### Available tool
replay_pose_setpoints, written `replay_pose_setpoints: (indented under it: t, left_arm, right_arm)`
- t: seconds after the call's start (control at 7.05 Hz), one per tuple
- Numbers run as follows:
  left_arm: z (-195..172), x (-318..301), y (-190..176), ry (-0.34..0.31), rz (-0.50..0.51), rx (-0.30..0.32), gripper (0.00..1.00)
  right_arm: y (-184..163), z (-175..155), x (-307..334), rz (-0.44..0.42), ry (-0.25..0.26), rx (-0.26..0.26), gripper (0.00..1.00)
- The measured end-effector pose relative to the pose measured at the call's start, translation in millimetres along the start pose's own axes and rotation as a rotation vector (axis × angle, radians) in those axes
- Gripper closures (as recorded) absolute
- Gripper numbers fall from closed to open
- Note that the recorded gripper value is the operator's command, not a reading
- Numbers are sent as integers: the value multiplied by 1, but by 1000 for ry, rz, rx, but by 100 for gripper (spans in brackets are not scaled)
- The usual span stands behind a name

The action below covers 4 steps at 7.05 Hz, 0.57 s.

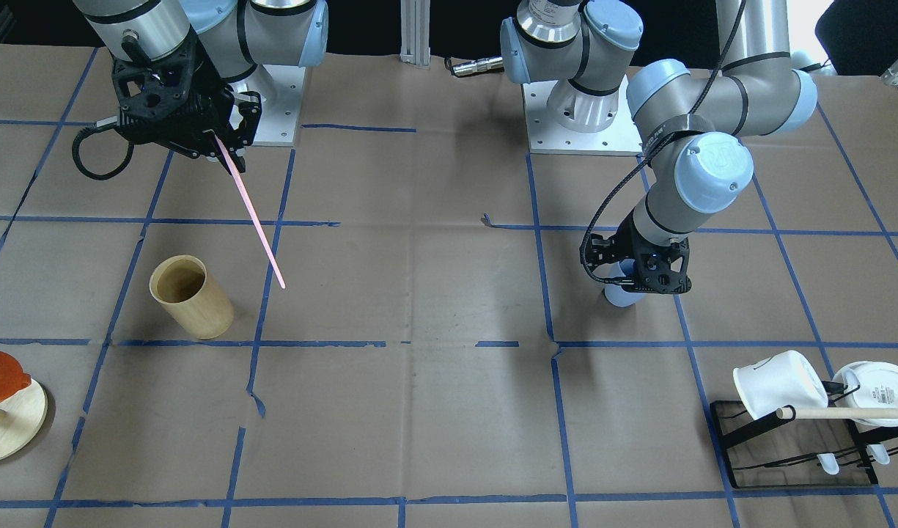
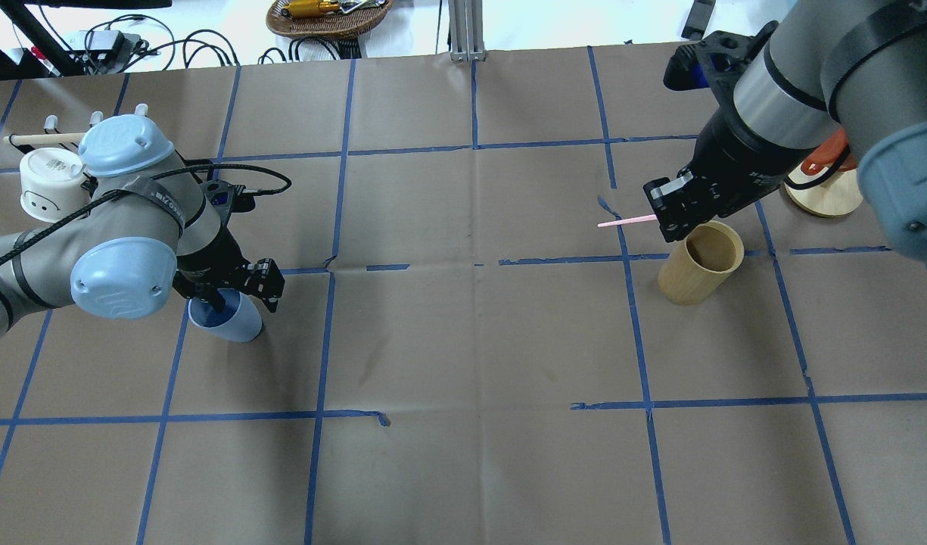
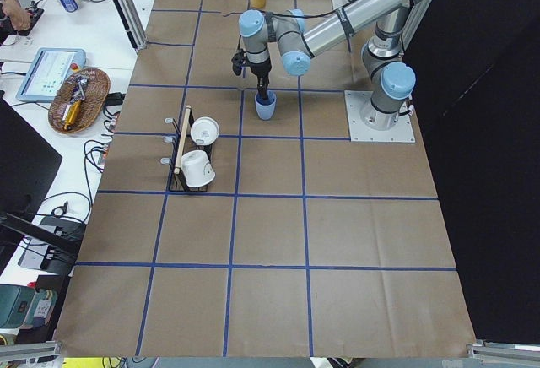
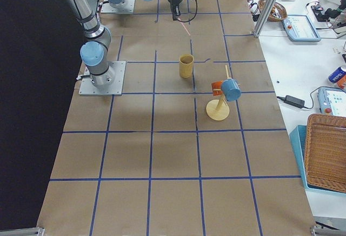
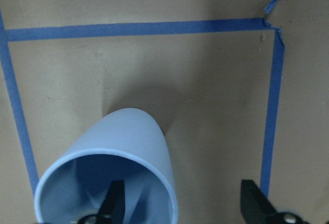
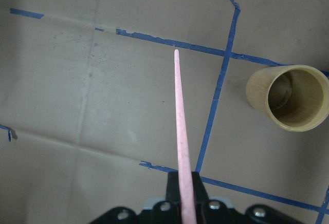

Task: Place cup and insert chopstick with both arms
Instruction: 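Grasp the light blue cup with the left gripper, then carry the light blue cup toward the table center with the left gripper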

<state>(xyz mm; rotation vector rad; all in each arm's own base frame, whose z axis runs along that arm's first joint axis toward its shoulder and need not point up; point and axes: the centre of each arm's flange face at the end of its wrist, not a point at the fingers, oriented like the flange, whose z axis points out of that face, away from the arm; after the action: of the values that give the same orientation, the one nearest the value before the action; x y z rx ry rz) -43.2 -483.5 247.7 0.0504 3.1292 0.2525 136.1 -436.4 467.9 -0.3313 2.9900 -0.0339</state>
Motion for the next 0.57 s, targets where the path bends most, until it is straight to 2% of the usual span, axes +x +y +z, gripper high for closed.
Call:
replay_pose_setpoints:
  t: [0.14, 0.57]
  left_arm:
    - [1, 0, -1, -2, 2, -1, 100]
    - [-15, 1, -2, -14, 0, 31, 100]
  right_arm:
    - [0, 1, 0, 0, 0, -1, 92]
    - [-1, 2, 0, -3, -1, -3, 92]
